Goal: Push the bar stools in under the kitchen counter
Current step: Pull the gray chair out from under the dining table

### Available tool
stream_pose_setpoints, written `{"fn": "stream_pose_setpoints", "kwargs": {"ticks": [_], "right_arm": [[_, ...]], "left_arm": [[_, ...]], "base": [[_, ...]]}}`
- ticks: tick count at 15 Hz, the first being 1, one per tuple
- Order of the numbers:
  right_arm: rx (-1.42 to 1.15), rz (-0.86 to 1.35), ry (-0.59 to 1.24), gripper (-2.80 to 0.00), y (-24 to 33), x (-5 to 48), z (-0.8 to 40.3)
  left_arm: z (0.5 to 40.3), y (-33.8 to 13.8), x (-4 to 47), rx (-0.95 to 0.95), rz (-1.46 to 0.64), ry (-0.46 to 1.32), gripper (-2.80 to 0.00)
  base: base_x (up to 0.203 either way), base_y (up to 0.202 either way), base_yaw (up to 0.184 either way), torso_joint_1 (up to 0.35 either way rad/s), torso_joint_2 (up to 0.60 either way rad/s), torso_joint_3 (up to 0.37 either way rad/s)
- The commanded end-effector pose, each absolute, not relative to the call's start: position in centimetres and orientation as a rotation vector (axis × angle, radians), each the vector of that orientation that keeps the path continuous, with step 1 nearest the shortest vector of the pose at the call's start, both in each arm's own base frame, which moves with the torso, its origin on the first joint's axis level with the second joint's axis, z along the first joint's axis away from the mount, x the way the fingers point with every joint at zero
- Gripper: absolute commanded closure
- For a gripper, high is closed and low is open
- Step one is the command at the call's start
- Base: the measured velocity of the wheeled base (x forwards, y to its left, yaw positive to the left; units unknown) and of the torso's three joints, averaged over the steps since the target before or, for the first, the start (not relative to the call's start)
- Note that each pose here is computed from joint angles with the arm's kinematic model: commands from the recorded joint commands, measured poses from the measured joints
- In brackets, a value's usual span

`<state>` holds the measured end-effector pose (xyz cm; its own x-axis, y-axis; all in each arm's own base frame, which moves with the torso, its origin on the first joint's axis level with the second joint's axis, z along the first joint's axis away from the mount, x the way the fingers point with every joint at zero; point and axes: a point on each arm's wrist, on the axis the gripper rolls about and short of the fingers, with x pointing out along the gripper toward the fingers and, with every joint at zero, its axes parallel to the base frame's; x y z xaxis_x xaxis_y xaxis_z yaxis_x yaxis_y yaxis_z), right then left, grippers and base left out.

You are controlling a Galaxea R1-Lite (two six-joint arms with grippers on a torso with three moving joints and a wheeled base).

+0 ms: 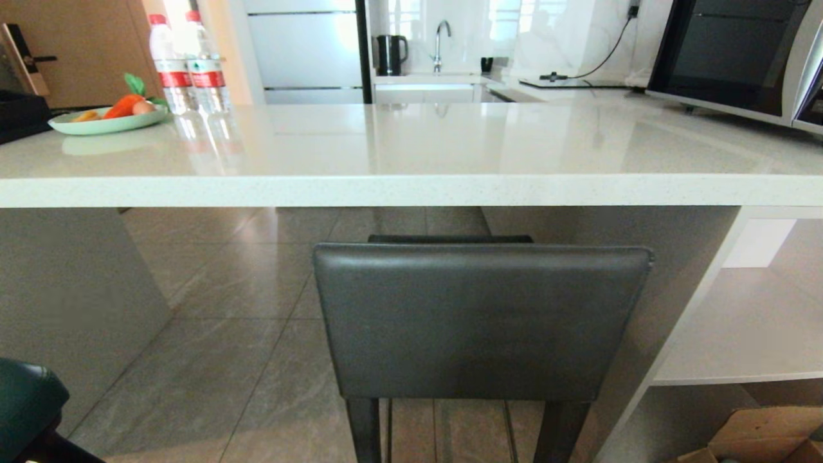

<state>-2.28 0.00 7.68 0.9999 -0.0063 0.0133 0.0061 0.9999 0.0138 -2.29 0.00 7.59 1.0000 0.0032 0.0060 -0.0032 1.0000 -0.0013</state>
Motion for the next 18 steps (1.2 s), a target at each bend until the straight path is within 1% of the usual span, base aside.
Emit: {"fn": "stream_pose_setpoints", "kwargs": {"ticks": [1,6,7,9,10,12,14,18], "right_arm": [[0.014,-0.006,-0.008,0.00,0.0,-2.2,7.6],[-0.018,0.009,-0.014,0.00,0.0,-2.2,7.6],[-0.029,0.013,-0.041,0.00,0.0,-2.4,8.2],[-0.032,0.070,-0.097,0.00,0.2,-3.1,11.4],[-0.015,0.107,-0.075,0.00,0.2,-3.0,13.0],[0.019,0.176,0.013,0.00,0.3,-1.8,14.5],[0.034,0.232,0.086,0.00,0.4,-0.3,15.4],[0.063,0.286,0.189,0.00,0.8,4.4,16.8]], "left_arm": [[7.5,0.0,-2.3,-0.002,0.002,-0.005,0.00],[7.6,0.0,-2.3,0.002,0.008,-0.008,0.00],[8.3,0.0,-2.5,0.000,0.008,-0.033,0.00],[11.5,-0.1,-3.2,-0.003,-0.013,-0.082,0.00],[12.8,-0.1,-2.8,-0.003,-0.040,-0.045,0.00],[15.0,-0.2,-1.2,-0.006,-0.093,0.035,0.00],[16.8,-0.3,1.5,-0.011,-0.143,0.084,0.00],[18.1,-0.7,9.1,-0.026,-0.236,0.174,0.00]], "base": [[0.000,0.000,0.000,0.000,0.00,0.000],[0.000,0.000,0.000,0.000,0.00,0.000],[0.000,0.000,0.000,0.000,0.00,0.000],[0.000,0.000,0.000,0.000,0.00,0.000],[0.000,0.000,0.000,0.000,0.00,0.000],[0.000,0.000,0.000,0.000,0.00,0.000],[0.000,0.000,0.000,0.000,0.00,0.000],[0.000,0.000,0.000,0.000,0.00,0.000]]}}
